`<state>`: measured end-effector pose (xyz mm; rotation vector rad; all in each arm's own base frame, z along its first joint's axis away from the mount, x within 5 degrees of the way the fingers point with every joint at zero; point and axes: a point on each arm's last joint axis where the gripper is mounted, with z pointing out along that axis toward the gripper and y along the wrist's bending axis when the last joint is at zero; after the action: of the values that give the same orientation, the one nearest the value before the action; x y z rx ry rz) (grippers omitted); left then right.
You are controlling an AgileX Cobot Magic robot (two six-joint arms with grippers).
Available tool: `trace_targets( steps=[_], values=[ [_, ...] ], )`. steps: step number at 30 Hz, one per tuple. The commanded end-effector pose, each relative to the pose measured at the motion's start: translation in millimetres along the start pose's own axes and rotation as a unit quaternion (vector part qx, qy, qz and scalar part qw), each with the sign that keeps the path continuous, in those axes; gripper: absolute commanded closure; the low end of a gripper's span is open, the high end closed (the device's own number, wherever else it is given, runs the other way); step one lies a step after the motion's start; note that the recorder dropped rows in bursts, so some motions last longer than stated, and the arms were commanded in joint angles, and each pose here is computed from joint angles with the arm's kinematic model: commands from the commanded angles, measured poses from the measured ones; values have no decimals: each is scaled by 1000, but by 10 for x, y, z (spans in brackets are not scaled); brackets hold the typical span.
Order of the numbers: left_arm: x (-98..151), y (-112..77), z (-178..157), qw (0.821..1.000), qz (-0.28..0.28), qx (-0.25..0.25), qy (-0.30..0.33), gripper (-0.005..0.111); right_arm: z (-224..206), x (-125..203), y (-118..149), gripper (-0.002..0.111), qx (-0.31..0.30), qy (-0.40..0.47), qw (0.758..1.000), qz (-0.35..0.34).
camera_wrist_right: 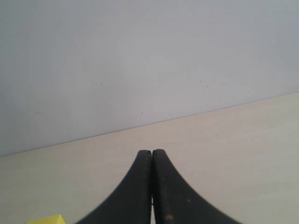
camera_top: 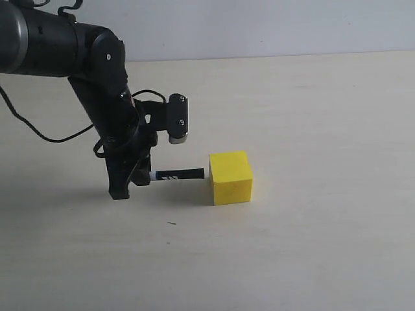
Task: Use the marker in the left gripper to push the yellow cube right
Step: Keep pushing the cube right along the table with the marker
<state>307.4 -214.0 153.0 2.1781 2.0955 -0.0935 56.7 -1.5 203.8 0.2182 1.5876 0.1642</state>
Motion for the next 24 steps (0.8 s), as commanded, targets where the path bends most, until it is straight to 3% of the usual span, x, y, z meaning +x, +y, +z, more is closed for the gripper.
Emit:
trace_targets(
  steps=[1, 5, 11, 15, 24],
  values=[
    [-231, -39, 63, 1000, 1, 3, -16, 107, -2, 5, -5, 108, 2, -4, 1000, -4],
    [-297, -4, 52, 1000, 7, 1, -18, 107, -2, 5, -5, 108, 2, -4, 1000, -4],
    [-37, 64, 37, 998, -35, 32, 27, 107, -2, 5, -5, 108, 2, -4, 1000, -3],
    [11, 77, 66, 997, -50, 41, 34, 107, -2, 5, -5, 108, 2, -4, 1000, -3],
    [-495, -5, 228, 999, -6, -31, -28, 107, -2, 5, -5, 108, 2, -4, 1000, -4]
  ],
)
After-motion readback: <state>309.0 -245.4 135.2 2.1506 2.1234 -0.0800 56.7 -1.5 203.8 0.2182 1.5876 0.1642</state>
